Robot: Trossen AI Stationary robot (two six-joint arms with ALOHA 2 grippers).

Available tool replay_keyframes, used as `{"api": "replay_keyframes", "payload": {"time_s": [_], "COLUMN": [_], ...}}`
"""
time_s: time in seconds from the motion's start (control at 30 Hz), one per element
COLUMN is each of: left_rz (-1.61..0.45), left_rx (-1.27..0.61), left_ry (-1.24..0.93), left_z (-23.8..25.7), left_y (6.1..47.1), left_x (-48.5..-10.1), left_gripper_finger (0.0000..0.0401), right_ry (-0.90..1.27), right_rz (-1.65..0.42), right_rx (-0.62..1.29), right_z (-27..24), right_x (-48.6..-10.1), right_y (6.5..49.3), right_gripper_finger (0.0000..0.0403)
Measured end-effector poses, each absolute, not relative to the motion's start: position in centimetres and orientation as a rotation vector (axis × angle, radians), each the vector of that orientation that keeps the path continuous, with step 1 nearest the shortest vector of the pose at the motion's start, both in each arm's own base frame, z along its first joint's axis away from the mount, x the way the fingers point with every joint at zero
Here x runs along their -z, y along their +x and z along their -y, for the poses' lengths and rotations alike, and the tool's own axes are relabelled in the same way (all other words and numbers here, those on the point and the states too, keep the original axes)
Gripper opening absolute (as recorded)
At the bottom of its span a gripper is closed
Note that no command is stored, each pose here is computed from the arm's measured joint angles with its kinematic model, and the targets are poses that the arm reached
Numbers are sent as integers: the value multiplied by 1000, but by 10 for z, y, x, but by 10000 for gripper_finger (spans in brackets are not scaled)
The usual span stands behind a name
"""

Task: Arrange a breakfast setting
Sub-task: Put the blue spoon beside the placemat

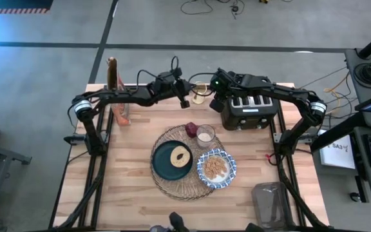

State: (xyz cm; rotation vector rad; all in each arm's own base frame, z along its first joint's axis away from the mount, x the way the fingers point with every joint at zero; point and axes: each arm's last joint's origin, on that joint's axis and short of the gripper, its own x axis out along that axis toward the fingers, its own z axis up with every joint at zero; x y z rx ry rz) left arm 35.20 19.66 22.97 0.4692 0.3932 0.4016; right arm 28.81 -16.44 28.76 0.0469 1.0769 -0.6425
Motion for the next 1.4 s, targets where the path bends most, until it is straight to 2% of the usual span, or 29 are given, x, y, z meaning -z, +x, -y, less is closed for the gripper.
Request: {"api": "replay_keyframes", "payload": {"time_s": [0.3, 0.77, 0.97, 1.17, 1.3, 1.4], "left_rz": [-459, -472, -508, -573, -605, -598], "left_rx": [-380, -381, -374, -358, -357, -362], "left_ry": [448, 406, 386, 351, 312, 307], "left_z": [-201, -202, -203, -212, -221, -227], "left_y": [359, 362, 364, 380, 396, 407], "left_x": [-201, -191, -197, -213, -209, -202], "left_gripper_finger": [0, 6, 38, 96, 135, 149], "right_ry": [56, 55, 54, 52, 50, 46], "right_rz": [-1074, -1074, -1075, -1076, -1080, -1089], "right_rx": [648, 647, 647, 645, 643, 638], "right_z": [164, 164, 164, 164, 164, 164], "right_x": [-288, -288, -288, -288, -288, -287], "right_y": [288, 288, 288, 288, 288, 287], "right_gripper_finger": [123, 123, 123, 123, 123, 123]}}
